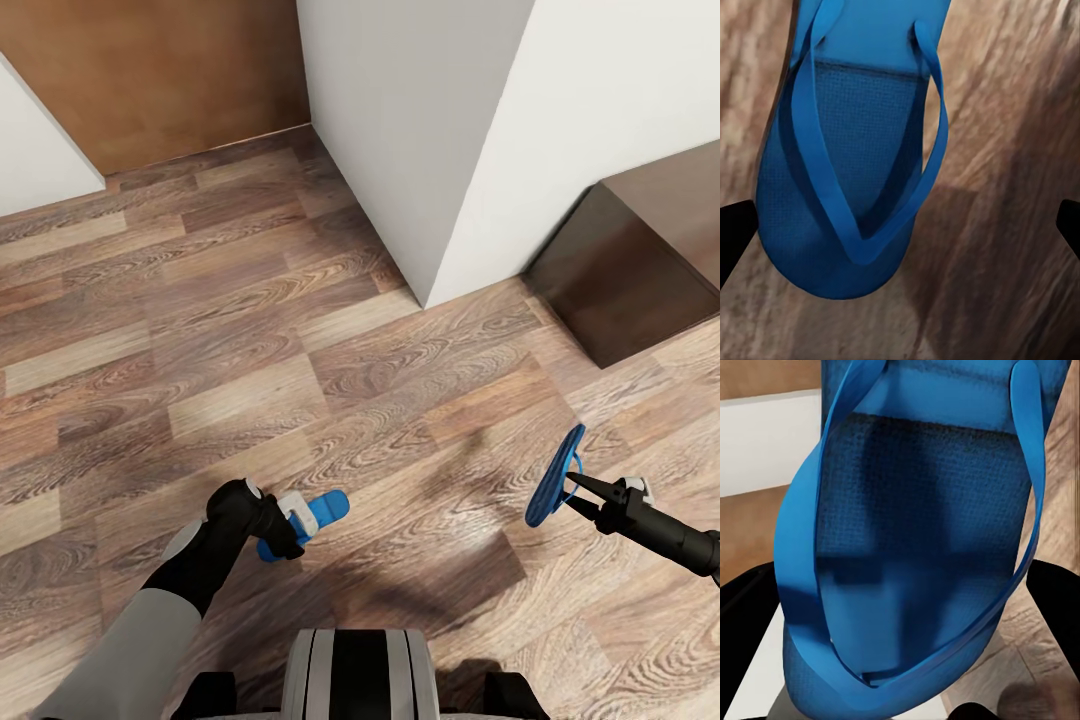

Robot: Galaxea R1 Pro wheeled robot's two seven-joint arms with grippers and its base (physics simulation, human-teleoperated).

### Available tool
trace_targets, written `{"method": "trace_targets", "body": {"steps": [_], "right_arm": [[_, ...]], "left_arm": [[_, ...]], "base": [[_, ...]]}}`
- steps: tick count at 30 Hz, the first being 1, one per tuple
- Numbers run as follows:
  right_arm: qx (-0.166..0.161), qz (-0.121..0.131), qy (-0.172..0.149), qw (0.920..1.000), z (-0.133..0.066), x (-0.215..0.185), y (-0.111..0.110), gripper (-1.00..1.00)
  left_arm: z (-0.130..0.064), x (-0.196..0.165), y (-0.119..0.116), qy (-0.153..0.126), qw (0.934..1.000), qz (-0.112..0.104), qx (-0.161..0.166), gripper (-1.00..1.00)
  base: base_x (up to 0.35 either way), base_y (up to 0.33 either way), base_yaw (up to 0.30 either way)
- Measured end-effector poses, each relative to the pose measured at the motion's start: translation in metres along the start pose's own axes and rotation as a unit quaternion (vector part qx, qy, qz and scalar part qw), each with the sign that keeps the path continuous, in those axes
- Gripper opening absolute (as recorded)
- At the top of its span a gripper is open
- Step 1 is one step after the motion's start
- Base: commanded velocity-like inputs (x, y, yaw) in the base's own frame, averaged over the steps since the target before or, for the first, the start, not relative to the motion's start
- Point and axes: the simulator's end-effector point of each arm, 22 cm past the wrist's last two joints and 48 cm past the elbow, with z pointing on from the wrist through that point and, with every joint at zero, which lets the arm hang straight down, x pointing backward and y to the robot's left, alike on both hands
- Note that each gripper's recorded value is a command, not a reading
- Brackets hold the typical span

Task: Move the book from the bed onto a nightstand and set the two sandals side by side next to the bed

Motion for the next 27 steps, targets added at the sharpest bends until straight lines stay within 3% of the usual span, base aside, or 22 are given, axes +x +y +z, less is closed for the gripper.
{"method": "trace_targets", "body": {"steps": [18, 23, 27], "right_arm": [[0.000, 0.000, 0.000, 1.0000, 0.000, 0.000, 0.000, -1.00], [0.000, 0.000, 0.000, 1.0000, 0.000, 0.000, 0.000, -1.00], [0.000, 0.000, 0.000, 1.0000, 0.000, 0.000, 0.000, -1.00]], "left_arm": [[0.000, 0.000, 0.004, 0.005, 0.9999, 0.005, -0.014, 1.00], [-0.003, 0.021, 0.022, 0.062, 0.9961, 0.017, -0.060, 1.00], [-0.006, 0.016, 0.024, 0.067, 0.9948, 0.022, -0.073, 1.00]], "base": [[0.000, 0.000, 0.000], [0.000, 0.000, 0.000], [0.000, 0.000, 0.000]]}}
